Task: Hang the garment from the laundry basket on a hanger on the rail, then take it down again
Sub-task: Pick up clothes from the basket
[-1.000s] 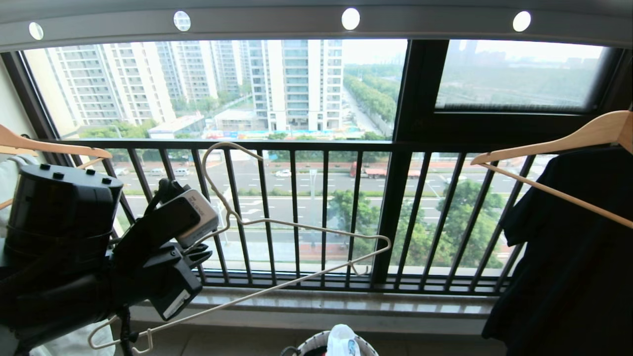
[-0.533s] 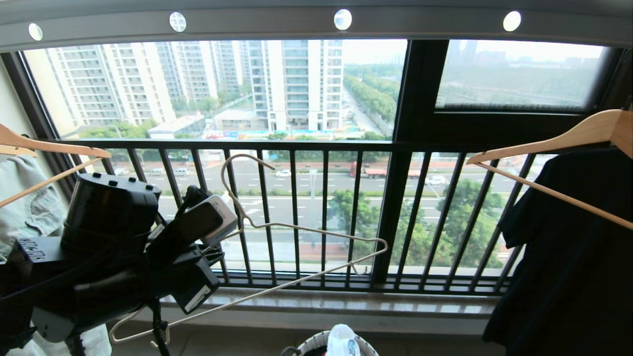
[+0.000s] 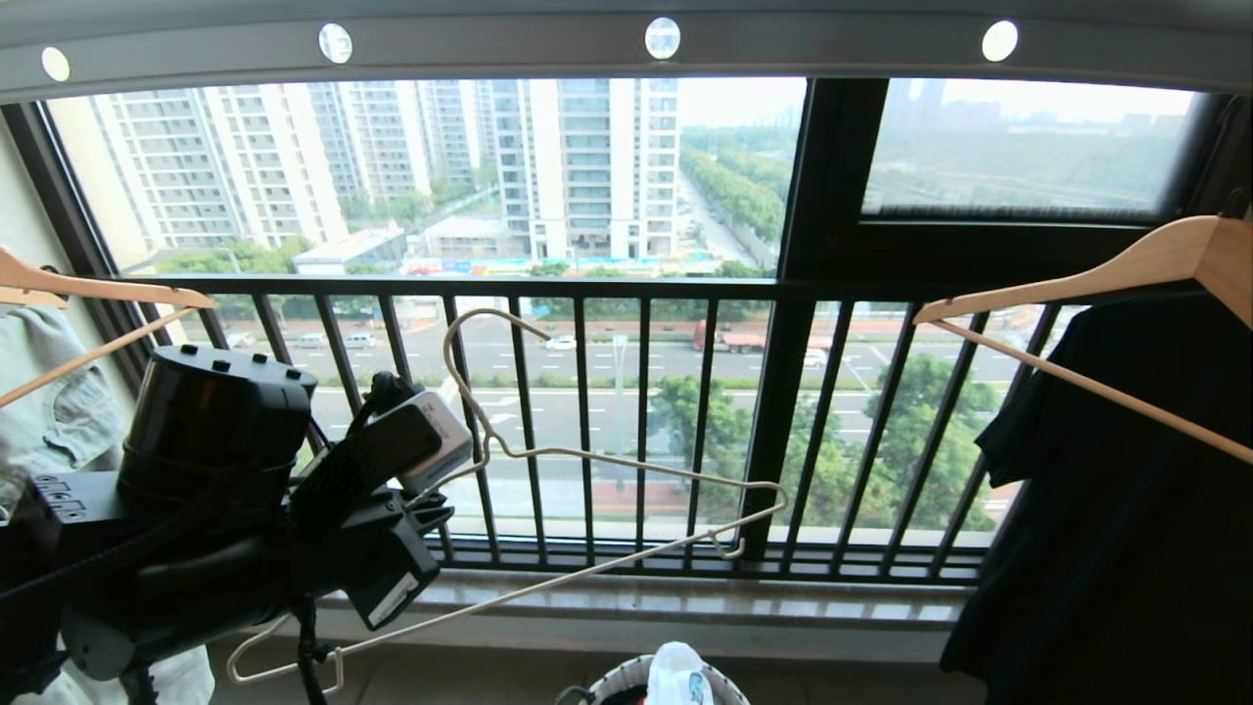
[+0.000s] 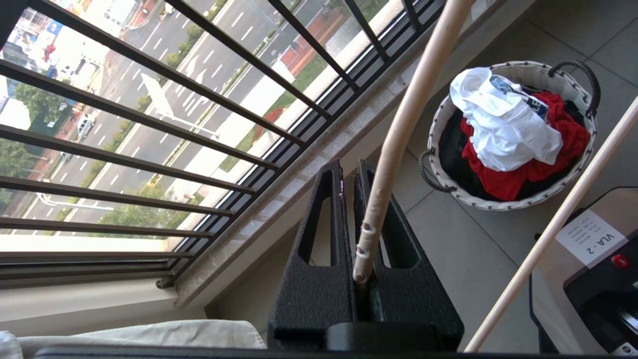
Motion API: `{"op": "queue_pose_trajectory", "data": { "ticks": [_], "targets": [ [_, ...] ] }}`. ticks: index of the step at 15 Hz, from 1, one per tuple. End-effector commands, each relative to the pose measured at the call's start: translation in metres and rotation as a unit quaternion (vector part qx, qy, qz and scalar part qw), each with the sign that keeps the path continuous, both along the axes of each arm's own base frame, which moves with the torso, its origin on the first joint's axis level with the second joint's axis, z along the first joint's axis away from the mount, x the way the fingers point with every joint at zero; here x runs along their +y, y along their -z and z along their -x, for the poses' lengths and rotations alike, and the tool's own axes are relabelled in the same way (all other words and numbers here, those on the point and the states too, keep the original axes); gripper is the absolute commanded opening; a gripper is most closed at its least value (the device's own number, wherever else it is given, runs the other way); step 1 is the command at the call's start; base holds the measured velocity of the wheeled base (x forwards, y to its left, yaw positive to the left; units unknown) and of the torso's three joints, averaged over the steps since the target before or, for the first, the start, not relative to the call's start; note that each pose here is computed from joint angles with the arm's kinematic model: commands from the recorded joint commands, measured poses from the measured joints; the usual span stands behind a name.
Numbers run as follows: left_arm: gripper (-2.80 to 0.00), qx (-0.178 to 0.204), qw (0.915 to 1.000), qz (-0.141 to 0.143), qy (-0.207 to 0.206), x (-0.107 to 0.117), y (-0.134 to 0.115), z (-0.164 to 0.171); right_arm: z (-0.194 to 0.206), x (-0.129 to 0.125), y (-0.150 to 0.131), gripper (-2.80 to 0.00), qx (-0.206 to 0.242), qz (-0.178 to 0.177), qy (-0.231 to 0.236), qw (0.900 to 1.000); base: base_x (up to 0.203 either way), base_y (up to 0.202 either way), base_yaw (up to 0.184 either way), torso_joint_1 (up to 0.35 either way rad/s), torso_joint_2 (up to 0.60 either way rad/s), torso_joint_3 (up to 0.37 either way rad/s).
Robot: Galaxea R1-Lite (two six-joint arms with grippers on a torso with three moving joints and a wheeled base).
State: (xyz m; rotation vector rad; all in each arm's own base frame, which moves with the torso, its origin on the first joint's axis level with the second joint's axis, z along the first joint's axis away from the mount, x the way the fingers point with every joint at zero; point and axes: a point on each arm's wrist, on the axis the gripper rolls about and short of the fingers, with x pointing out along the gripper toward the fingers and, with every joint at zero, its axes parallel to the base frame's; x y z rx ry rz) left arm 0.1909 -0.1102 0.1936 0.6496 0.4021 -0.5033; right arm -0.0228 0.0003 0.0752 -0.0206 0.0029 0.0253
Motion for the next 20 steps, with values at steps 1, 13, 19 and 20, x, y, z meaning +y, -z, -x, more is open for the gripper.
{"op": "queue_pose_trajectory", "data": {
  "ticks": [1,13,19,20],
  "targets": [
    [-2.80,-0.002,1.0000,0.000,0.000,0.0001,-0.0004,0.0002,-0.0001,0.0000,0.0000,-2.80,0.001,0.000,0.000,1.000,0.000,0.000,0.000,0.000,0.00,0.000],
    [-2.80,-0.001,1.0000,-0.001,0.002,-0.0008,-0.0001,-0.0017,-0.0001,0.0000,0.0000,-2.80,0.001,0.000,0.000,1.000,0.000,0.000,0.000,-0.032,0.07,0.035],
    [-2.80,-0.002,1.0000,0.000,0.002,-0.0005,-0.0008,-0.0012,-0.0001,0.0000,0.0000,-2.80,0.001,0.000,0.000,1.000,0.000,0.000,0.000,-0.144,0.31,0.164],
    [-2.80,-0.002,1.0000,0.000,0.002,-0.0005,-0.0008,-0.0012,-0.0001,0.0000,0.0000,-2.80,0.001,0.000,0.000,1.000,0.000,0.000,0.000,-0.149,0.32,0.173]
  ]
}}
